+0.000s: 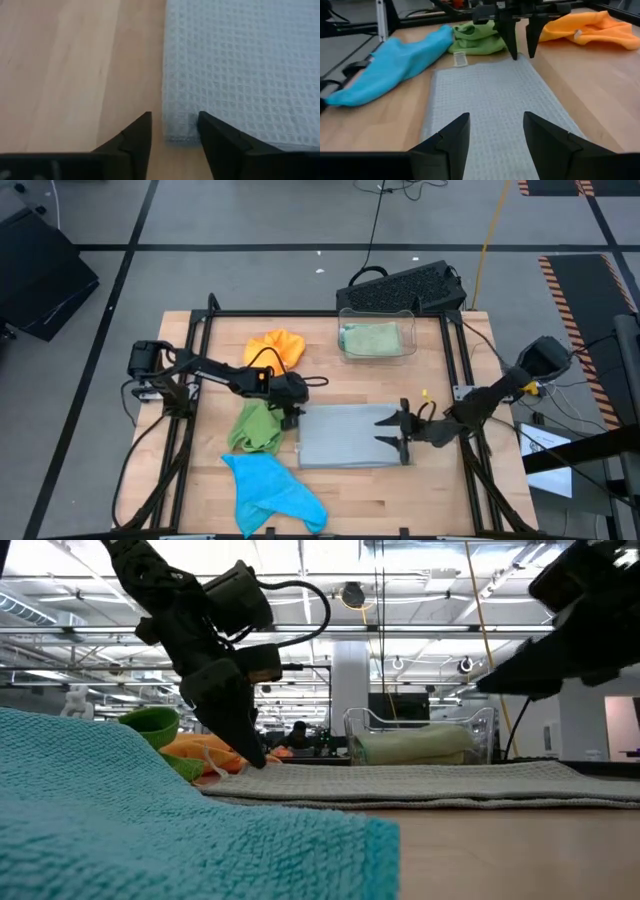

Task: Fold microfiber towels
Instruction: Fold the gray microfiber towel

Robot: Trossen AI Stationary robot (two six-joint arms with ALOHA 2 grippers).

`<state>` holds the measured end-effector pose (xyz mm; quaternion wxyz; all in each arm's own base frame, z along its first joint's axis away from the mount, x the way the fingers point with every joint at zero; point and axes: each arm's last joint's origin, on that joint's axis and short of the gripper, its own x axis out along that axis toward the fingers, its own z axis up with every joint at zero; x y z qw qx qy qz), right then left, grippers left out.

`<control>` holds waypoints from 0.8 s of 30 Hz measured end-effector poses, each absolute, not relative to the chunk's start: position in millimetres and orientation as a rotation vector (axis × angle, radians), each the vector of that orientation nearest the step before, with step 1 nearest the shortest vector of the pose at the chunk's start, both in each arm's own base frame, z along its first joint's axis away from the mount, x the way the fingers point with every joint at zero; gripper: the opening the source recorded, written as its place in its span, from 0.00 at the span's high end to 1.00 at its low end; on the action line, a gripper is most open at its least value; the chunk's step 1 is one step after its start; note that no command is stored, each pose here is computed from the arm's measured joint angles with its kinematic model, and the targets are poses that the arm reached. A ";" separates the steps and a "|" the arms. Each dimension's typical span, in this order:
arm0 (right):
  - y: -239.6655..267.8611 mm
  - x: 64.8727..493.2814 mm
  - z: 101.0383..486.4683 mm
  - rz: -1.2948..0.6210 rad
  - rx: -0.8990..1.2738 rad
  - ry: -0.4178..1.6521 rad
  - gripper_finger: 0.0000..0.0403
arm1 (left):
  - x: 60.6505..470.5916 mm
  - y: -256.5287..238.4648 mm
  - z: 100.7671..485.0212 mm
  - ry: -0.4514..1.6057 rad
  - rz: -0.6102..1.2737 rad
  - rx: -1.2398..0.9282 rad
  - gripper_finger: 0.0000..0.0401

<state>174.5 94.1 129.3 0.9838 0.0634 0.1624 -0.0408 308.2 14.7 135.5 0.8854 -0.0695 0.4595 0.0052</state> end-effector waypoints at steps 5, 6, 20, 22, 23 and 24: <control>83.9 189.1 121.6 -0.116 0.139 0.297 0.56 | 307.4 15.5 134.6 0.957 0.025 -0.168 0.70; 82.1 192.1 121.5 -0.108 0.143 0.288 0.56 | 307.6 15.5 134.5 0.955 0.025 -0.168 0.70; 59.8 232.9 131.7 -0.140 0.048 0.305 0.56 | 316.6 4.5 118.6 0.945 -0.011 -0.139 0.71; 56.5 234.2 132.0 -0.152 0.042 0.306 0.56 | 316.5 1.2 118.5 0.947 -0.007 -0.126 0.71; 54.9 234.9 132.5 -0.159 0.041 0.304 0.56 | 316.5 -0.8 118.5 0.947 -0.006 -0.116 0.71; 53.5 235.5 132.7 -0.165 0.041 0.303 0.56 | 316.3 -3.1 119.4 0.946 -0.009 -0.100 0.71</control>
